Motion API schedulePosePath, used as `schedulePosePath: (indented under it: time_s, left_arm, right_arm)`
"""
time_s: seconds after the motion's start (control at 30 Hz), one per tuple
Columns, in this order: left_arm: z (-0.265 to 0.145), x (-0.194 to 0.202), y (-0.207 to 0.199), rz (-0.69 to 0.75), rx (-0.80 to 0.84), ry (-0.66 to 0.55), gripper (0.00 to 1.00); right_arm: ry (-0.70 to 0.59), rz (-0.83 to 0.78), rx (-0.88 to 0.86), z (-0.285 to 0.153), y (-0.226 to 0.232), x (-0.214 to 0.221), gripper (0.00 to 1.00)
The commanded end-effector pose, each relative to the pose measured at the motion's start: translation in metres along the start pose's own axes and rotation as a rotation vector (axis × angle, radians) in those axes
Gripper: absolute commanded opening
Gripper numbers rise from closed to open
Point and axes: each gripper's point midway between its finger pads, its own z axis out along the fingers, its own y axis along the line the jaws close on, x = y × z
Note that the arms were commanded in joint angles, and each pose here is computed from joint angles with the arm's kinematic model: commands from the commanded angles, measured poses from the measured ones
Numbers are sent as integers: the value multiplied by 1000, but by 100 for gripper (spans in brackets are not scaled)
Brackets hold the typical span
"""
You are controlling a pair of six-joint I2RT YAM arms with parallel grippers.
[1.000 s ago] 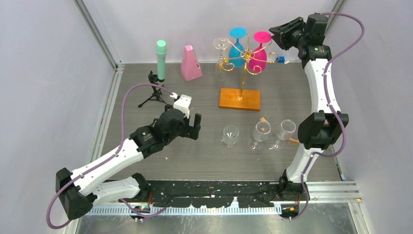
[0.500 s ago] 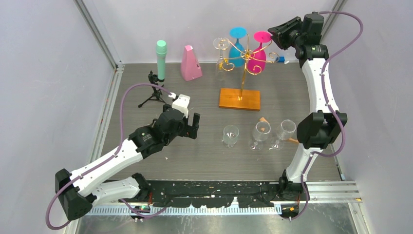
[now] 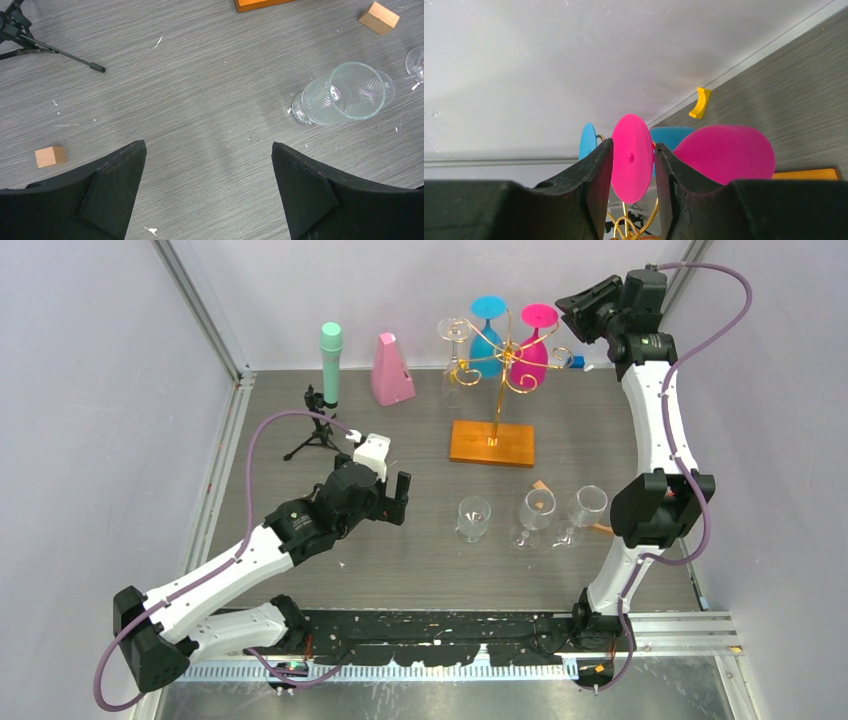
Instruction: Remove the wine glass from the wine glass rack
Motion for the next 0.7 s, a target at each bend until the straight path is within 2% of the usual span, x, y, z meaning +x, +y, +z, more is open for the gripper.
schedulePosePath:
  time_s: [0.0,0.37,0.67]
  left_arm:
    - [-3,-11,5,-6,-19,-49,100]
    - [-4,-12,8,-4,-27,-64,100]
    - [-5,-12,9,-2,-32,-67,100]
  right_arm:
    - [-28,-28,-80,-12,28,-8,41]
    - [19,-30,-85,-7,30,1,41]
    - [0,-1,-29,-3,19,-1,41]
